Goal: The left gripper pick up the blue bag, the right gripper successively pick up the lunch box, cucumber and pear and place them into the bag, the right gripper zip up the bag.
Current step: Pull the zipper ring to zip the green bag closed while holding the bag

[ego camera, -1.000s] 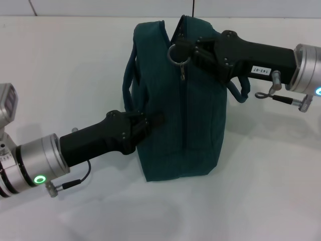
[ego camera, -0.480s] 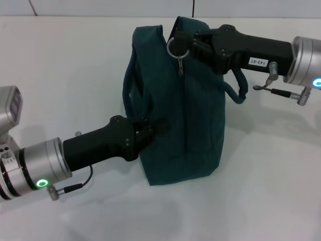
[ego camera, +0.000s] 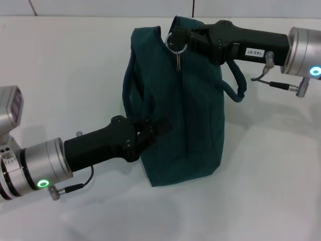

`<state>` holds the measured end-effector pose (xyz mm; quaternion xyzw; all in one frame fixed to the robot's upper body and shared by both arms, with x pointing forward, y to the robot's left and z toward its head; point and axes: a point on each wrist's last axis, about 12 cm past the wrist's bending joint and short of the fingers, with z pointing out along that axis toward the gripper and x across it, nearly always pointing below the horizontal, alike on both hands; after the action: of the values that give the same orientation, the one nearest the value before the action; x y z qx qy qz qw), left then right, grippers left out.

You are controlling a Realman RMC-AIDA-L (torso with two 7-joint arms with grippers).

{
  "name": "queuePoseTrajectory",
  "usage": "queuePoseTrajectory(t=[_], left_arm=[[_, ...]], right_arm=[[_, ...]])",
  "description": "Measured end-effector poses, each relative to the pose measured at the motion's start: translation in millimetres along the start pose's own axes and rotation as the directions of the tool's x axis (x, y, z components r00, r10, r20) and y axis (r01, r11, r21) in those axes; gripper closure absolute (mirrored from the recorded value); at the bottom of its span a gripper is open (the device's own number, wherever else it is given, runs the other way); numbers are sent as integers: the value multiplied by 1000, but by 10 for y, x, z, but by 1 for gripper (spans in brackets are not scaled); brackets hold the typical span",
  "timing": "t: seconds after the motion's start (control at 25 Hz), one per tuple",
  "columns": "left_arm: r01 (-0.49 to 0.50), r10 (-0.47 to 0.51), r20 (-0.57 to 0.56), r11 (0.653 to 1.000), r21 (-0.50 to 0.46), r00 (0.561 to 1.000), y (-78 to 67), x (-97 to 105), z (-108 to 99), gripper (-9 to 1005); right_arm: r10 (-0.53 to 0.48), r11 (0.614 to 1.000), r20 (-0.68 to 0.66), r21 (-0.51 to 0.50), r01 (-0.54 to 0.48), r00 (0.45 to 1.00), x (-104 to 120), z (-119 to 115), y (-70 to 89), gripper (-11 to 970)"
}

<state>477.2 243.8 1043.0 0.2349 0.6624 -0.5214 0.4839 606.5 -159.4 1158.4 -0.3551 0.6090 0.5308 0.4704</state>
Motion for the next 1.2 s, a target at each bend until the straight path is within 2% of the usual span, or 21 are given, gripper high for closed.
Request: queuePoseTrajectory(t=[0.4,1.2], left_arm=[[-22,23,-15,999,26,1000,-26,15,31,945],[-27,28,-17,998,50,999,-47,11,47,944]], right_arm=[[5,1000,-33,16,-4,999,-72,99,-49,935],[-5,1000,-23,19,5,1000,-166,114,-73,932]])
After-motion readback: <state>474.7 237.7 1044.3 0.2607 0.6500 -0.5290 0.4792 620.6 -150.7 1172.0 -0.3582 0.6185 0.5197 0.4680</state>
